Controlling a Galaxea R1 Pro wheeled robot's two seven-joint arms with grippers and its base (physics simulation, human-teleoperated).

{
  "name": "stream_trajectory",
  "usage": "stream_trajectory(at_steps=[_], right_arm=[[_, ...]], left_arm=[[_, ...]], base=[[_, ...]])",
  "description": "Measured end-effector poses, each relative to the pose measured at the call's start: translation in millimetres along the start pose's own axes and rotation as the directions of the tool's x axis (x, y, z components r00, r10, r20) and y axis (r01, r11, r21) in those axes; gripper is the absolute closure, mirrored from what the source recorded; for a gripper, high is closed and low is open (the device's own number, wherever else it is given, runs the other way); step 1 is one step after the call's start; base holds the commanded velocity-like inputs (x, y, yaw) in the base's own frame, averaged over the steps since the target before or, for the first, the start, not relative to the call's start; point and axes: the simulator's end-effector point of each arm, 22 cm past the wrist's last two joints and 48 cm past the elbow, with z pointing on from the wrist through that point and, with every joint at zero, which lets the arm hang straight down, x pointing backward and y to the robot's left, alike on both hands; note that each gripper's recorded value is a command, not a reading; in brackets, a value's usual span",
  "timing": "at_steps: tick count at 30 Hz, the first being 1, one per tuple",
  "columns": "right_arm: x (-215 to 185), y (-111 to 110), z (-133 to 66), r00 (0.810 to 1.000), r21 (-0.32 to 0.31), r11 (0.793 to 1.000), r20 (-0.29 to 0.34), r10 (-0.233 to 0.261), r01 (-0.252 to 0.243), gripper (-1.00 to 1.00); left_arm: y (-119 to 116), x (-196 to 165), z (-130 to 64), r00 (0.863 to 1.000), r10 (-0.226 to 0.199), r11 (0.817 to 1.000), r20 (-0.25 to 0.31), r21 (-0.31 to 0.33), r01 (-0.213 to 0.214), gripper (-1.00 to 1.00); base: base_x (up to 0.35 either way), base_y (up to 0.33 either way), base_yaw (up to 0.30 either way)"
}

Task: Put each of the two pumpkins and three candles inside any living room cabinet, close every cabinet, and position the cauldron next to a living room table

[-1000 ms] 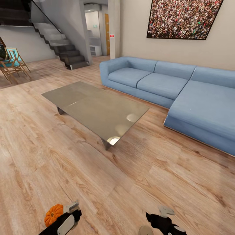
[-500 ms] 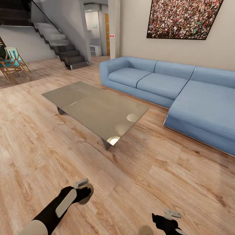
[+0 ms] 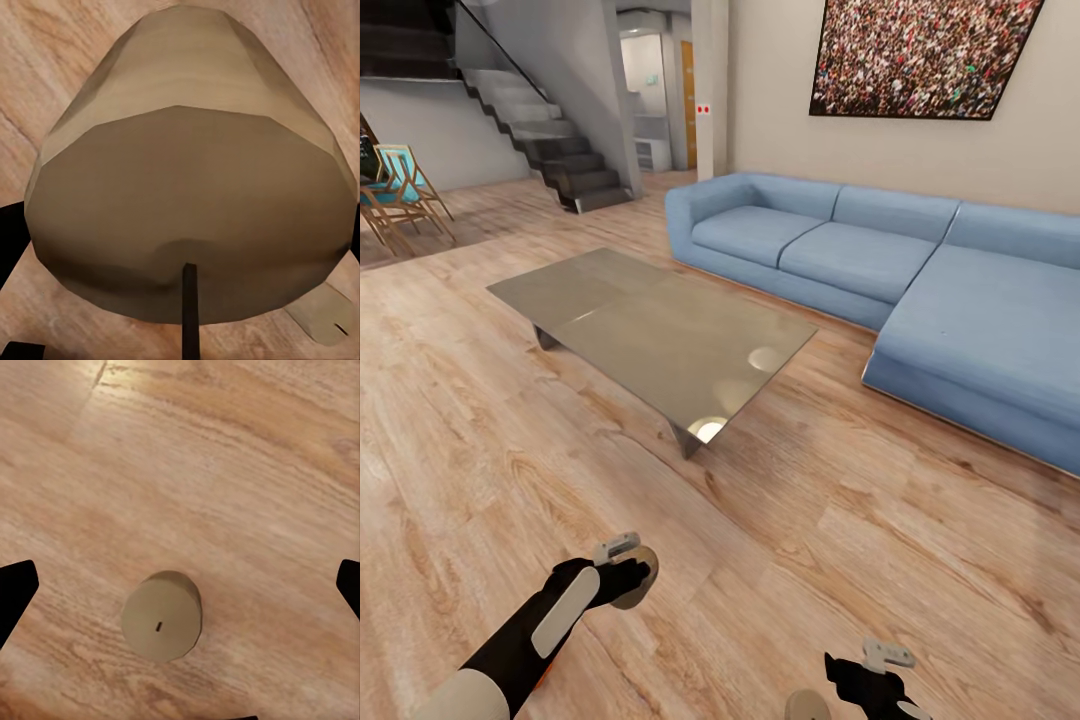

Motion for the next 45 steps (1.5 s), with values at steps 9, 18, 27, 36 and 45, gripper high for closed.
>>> stream_trajectory(at_steps=[9, 18, 27, 36, 45], right_arm=[[10.4, -1.3, 15.2, 1.0, -0.001, 1.0, 0.0, 0.001, -0.001, -1.0], [20.6, -1.9, 30.5, 1.0, -0.003, 1.0, 0.002, -0.002, 0.002, -1.0], [32.6, -3.6, 46.1, 1.0, -0.002, 1.0, 0.0, 0.001, -0.001, -1.0], [110.2, -45.2, 63.9, 0.989, 0.095, 0.995, -0.146, 0.003, 0.011, -1.0], [137.5, -57.9, 78.6, 0.984, 0.118, 0.993, -0.179, -0.006, 0.027, -1.0]], left_arm=[[4.0, 8.2, 16.5, 1.0, -0.002, 1.0, -0.004, 0.003, 0.002, 1.0], [7.9, 16.7, 33.4, 1.0, -0.002, 1.0, -0.006, 0.004, 0.002, 1.0], [12.0, 24.6, 50.2, 1.0, -0.001, 1.0, -0.006, 0.005, 0.001, 1.0], [11.4, 38.7, 64.8, 0.999, 0.018, 1.0, -0.039, 0.02, -0.018, 1.0], [-40.5, 43.5, 47.6, 0.994, 0.01, 0.977, -0.105, 0.213, 0.012, 1.0]], base=[[0.0, 0.0, 0.0], [0.0, 0.0, 0.0], [0.0, 0.0, 0.0], [0.0, 0.0, 0.0], [0.0, 0.0, 0.0]])
